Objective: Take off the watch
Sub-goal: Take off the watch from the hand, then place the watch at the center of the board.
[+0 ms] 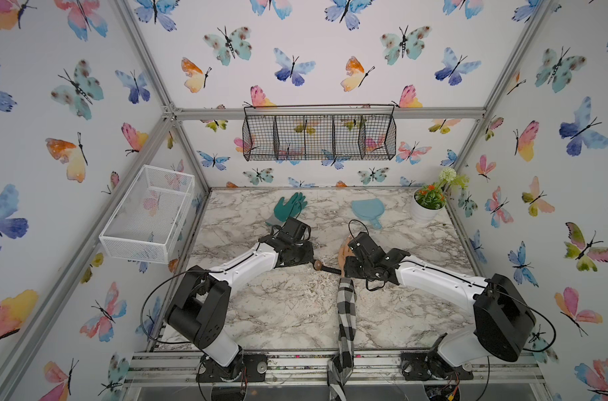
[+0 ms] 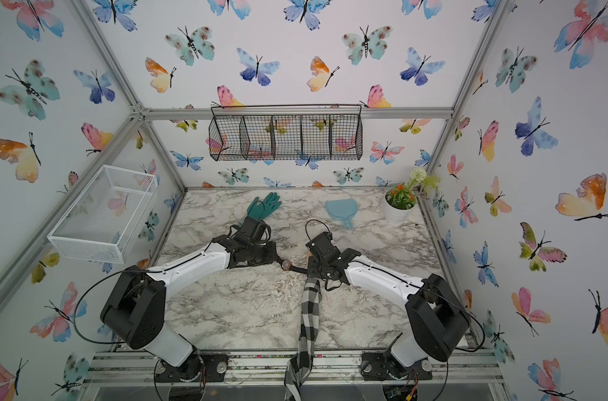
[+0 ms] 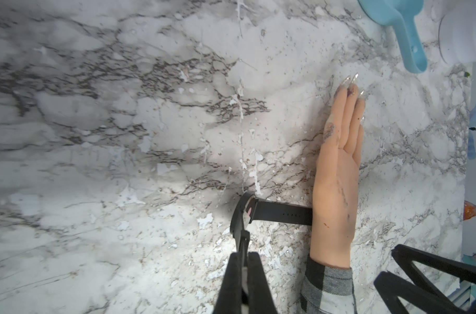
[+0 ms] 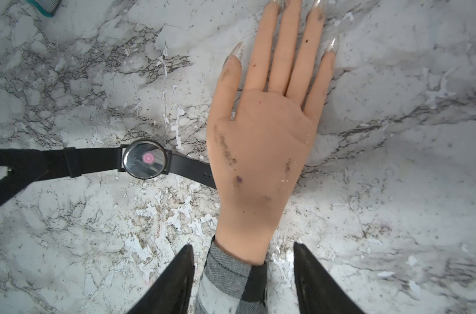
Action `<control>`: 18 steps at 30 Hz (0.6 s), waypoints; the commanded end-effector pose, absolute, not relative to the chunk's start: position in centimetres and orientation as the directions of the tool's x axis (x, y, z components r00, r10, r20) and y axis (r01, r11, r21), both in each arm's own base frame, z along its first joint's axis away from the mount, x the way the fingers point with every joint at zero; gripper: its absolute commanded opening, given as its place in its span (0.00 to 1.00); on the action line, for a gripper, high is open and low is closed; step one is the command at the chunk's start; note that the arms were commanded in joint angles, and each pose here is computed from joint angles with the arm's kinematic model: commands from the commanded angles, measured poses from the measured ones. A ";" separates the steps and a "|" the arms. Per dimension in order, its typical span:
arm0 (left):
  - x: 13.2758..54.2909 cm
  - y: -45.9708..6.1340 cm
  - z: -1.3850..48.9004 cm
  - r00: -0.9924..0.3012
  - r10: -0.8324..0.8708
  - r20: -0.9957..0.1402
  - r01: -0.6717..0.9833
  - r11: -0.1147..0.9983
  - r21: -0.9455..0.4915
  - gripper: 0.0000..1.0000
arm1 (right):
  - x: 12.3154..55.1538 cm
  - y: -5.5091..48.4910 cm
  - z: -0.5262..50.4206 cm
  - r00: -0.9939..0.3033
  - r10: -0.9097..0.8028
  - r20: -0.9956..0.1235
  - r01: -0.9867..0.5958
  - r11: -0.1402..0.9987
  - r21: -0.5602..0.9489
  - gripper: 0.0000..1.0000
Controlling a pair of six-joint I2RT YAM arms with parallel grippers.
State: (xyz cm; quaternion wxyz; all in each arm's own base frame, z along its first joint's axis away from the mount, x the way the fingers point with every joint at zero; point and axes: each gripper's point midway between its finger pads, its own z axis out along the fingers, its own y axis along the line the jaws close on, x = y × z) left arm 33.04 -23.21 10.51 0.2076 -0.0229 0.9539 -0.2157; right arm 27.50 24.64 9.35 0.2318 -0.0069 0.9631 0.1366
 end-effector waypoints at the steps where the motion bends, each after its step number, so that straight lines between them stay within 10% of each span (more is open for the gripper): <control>1: 33.4 -20.0 11.2 -0.896 -0.160 -0.414 0.009 0.926 -0.378 0.00 | 27.6 24.2 9.6 -0.885 0.072 -0.460 -0.060 0.962 0.265 0.61; 18: 34.1 -12.1 9.1 -0.864 -0.310 -0.398 -0.182 0.927 -0.327 0.00 | 27.7 24.4 9.5 -0.886 0.068 -0.459 -0.065 0.961 0.267 0.61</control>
